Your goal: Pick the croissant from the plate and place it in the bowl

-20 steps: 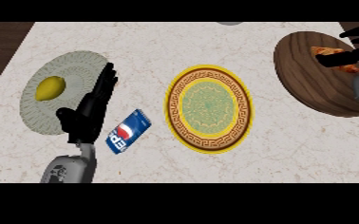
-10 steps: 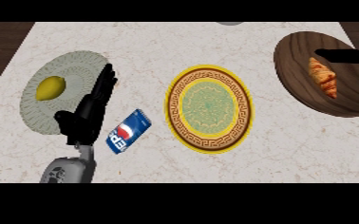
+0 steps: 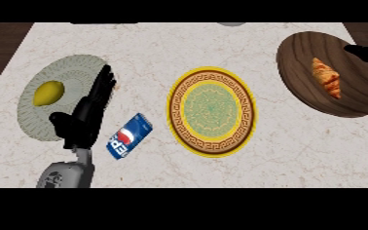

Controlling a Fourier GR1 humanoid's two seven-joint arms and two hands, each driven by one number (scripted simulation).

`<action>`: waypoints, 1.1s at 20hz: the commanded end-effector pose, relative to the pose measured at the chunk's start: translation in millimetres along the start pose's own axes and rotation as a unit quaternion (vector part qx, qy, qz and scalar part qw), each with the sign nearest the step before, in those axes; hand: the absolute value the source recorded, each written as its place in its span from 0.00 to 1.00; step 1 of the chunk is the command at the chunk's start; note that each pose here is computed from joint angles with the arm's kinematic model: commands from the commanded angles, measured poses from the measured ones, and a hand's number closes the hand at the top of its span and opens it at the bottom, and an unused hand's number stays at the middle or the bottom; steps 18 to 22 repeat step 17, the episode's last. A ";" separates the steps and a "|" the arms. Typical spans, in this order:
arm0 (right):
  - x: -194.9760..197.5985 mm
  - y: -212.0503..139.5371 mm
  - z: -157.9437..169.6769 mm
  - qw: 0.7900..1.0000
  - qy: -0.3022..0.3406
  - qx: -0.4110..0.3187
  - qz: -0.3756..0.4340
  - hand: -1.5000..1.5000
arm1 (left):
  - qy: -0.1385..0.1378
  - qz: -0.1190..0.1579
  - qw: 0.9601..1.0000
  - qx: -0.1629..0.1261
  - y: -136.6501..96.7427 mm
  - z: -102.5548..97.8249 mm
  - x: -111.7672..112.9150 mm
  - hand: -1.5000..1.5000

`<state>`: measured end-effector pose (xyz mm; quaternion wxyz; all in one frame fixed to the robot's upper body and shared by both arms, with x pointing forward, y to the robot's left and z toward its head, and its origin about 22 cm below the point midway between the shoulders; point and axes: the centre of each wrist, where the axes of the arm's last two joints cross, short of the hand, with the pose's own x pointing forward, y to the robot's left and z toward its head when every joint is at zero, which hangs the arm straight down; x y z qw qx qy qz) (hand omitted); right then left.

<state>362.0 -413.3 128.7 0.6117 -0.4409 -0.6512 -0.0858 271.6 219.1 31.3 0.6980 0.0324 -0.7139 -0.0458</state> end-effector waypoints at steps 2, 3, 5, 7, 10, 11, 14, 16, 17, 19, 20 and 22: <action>-6.1 -31.5 11.7 0.997 0.028 0.004 -0.074 0.00 | 0.001 -0.003 1.000 -0.004 -1.6 -1.3 0.5 0.50; -15.0 -35.3 25.8 0.997 0.011 0.005 -0.073 0.00 | 0.001 0.006 1.000 -0.003 3.9 5.6 -4.8 0.50; -9.7 -57.8 28.8 0.996 0.007 0.020 -0.081 0.00 | 0.001 -0.011 1.000 0.010 12.3 10.6 -2.6 0.50; -43.0 -80.5 30.5 0.995 0.006 0.023 -0.097 0.00 | 0.005 -0.004 1.000 -0.004 15.6 6.6 -7.6 0.50; -43.9 -80.9 60.4 0.993 0.006 0.042 -0.111 0.00 | -0.001 0.001 1.000 -0.003 7.7 -3.0 -10.8 0.50; -32.1 -77.9 72.7 0.993 0.000 0.046 -0.105 0.00 | 0.002 -0.006 1.000 -0.001 -13.3 10.9 -11.3 0.50; -46.0 -82.8 72.5 0.995 0.001 0.049 -0.091 0.00 | -0.006 0.003 1.000 -0.005 0.8 -14.2 7.1 0.50; -57.5 -84.0 68.9 0.993 0.000 0.057 -0.100 0.00 | 0.003 0.005 1.000 -0.006 -7.2 6.7 -15.7 0.50; -45.5 -89.5 78.2 0.993 -0.001 0.058 -0.104 0.00 | -0.001 -0.002 1.000 -0.008 0.6 1.4 -24.0 0.50; -45.5 -89.5 78.2 0.993 -0.001 0.058 -0.104 0.00 | -0.001 -0.002 1.000 -0.008 0.6 1.4 -24.0 0.50; -45.5 -89.5 78.2 0.993 -0.001 0.058 -0.104 0.00 | -0.001 -0.002 1.000 -0.008 0.6 1.4 -24.0 0.50; -45.5 -89.5 78.2 0.993 -0.001 0.058 -0.104 0.00 | -0.001 -0.002 1.000 -0.008 0.6 1.4 -24.0 0.50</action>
